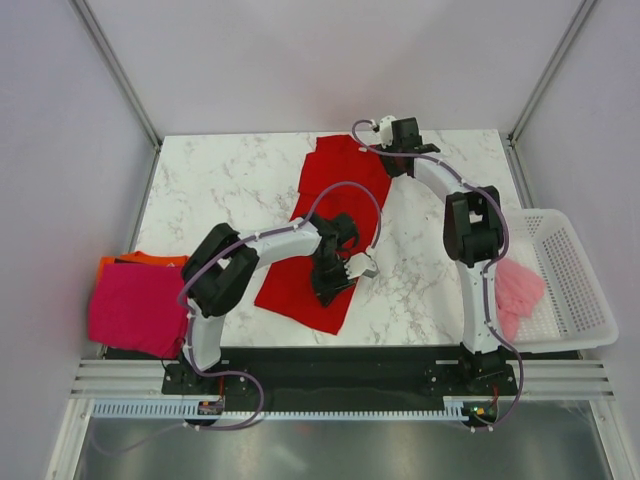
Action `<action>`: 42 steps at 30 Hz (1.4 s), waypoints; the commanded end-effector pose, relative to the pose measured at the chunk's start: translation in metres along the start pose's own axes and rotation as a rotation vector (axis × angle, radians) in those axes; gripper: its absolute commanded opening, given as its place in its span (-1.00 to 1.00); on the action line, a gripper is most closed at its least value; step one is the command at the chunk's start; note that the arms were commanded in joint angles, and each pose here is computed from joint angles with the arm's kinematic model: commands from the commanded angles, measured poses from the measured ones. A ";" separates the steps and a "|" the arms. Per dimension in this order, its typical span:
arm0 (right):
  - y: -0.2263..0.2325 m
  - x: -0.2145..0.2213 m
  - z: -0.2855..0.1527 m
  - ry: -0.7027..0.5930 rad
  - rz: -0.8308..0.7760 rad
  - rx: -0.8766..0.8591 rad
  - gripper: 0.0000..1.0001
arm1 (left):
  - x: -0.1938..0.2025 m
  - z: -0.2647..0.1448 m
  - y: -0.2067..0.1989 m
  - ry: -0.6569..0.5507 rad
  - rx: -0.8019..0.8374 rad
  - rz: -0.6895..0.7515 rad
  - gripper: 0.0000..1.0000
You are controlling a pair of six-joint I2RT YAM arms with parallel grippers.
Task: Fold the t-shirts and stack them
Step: Fold the tshirt
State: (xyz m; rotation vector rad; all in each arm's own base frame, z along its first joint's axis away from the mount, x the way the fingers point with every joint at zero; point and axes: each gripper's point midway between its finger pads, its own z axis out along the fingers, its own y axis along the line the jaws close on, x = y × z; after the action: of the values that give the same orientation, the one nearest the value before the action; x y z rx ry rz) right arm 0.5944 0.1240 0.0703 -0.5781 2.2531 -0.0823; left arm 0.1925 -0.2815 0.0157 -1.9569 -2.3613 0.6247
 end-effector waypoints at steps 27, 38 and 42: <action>0.018 -0.033 0.038 -0.027 -0.079 0.085 -0.02 | -0.092 -0.029 -0.028 -0.155 -0.076 0.046 -0.37; -0.020 -0.083 -0.149 -0.233 0.318 0.082 0.59 | -0.075 -0.228 -0.005 -0.575 -0.560 -0.295 0.23; 0.037 -0.012 -0.170 -0.060 0.457 -0.131 0.52 | -0.036 -0.230 0.019 -0.642 -0.479 -0.639 0.26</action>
State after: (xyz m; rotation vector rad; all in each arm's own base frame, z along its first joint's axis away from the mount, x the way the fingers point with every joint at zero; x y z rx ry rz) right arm 0.5239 0.1091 0.2472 -0.1633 2.0628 0.0446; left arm 0.2675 -0.2714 0.2787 -1.6817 -3.4667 0.7954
